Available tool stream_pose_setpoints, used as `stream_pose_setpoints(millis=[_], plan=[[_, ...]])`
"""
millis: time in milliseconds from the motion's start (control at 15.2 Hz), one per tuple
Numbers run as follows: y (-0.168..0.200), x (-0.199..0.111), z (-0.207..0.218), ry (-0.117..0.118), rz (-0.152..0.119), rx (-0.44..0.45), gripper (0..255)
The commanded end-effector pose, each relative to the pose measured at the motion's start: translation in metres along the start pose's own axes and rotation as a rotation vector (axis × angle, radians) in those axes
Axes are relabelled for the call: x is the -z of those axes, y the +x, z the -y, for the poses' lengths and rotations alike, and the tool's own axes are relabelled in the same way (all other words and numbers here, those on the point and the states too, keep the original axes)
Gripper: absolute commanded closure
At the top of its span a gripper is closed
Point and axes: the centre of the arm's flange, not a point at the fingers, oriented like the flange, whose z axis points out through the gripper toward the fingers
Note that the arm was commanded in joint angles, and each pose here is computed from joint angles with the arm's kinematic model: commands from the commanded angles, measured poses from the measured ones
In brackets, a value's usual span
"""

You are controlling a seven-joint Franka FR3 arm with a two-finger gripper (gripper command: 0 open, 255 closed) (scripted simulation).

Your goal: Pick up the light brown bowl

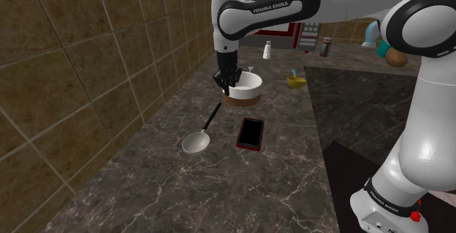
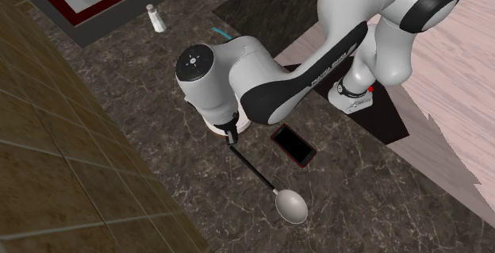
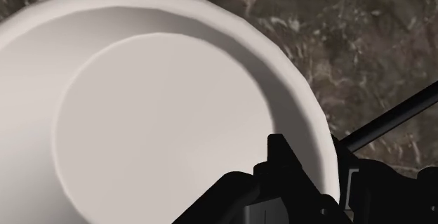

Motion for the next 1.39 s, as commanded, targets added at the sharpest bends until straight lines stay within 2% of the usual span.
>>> stream_pose_setpoints(millis=[0, 330, 1320], plan=[[0.000, -0.001, 0.000, 0.000, 0.001, 0.000, 255], [0.000, 0.000, 0.000, 0.000, 0.001, 0.000, 255], [-0.010, 0.079, 0.002, 0.000, 0.001, 0.000, 255]])
